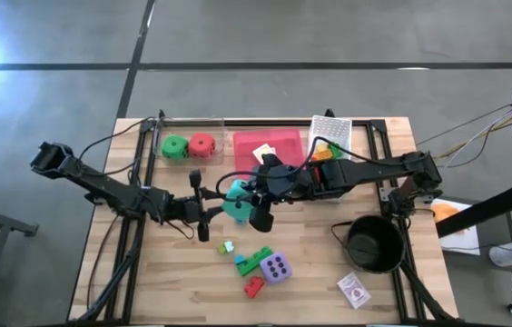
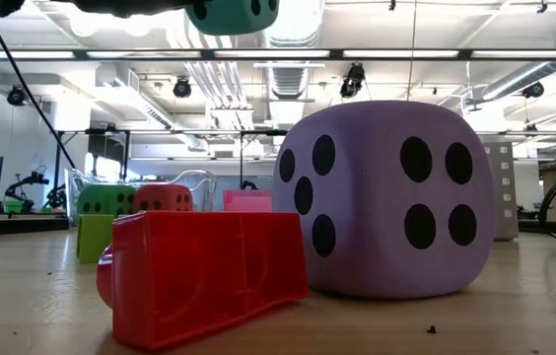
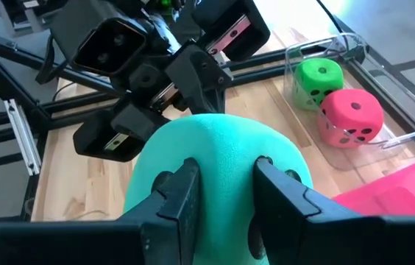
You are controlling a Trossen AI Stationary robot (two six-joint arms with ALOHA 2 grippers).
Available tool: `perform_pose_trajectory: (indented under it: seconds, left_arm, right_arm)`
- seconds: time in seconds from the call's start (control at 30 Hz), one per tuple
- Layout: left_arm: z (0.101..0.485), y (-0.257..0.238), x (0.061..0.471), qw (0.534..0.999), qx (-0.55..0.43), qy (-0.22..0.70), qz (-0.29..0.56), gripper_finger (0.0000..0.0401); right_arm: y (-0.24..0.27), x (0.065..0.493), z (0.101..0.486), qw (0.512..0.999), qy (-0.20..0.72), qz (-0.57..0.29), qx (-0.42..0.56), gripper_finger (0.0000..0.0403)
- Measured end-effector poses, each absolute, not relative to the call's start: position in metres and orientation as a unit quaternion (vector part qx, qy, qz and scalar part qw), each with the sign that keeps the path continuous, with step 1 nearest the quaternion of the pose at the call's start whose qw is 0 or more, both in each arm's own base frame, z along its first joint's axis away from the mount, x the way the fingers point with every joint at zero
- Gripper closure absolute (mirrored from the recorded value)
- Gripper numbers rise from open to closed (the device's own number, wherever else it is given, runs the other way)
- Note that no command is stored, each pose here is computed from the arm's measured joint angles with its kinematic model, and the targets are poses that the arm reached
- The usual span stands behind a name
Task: Pick & Place Toys
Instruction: Put the blue die into the transparent bin
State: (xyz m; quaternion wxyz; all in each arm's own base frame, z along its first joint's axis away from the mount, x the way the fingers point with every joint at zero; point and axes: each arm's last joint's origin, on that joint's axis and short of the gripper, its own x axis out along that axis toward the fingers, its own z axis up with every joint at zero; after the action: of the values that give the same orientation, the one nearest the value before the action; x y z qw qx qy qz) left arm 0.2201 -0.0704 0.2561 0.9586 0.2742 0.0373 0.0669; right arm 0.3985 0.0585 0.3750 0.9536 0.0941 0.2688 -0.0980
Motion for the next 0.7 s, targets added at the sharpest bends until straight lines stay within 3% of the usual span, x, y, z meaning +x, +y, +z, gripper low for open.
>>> perform_pose_trajectory:
  seconds: [0.17, 0.53, 0.7]
  left_arm:
    - [0.2552, -0.0705, 0.2199, 0.962, 0.263, 0.042, 0.066, 0.0298]
    - [0.2562, -0.0702, 0.2169, 0.966, 0.247, 0.050, 0.057, 0.0348]
    - [0.2575, -0.0703, 0.2157, 0.967, 0.244, 0.048, 0.062, 0.0379]
  right_arm:
    - [0.0585, 0.3987, 0.3747, 0.953, 0.268, -0.100, 0.099, 0.0258]
    - [0.0576, 0.3967, 0.3758, 0.953, 0.273, -0.094, 0.087, 0.0076]
    - [0.0552, 0.3899, 0.3816, 0.952, 0.267, -0.125, 0.089, 0.0036]
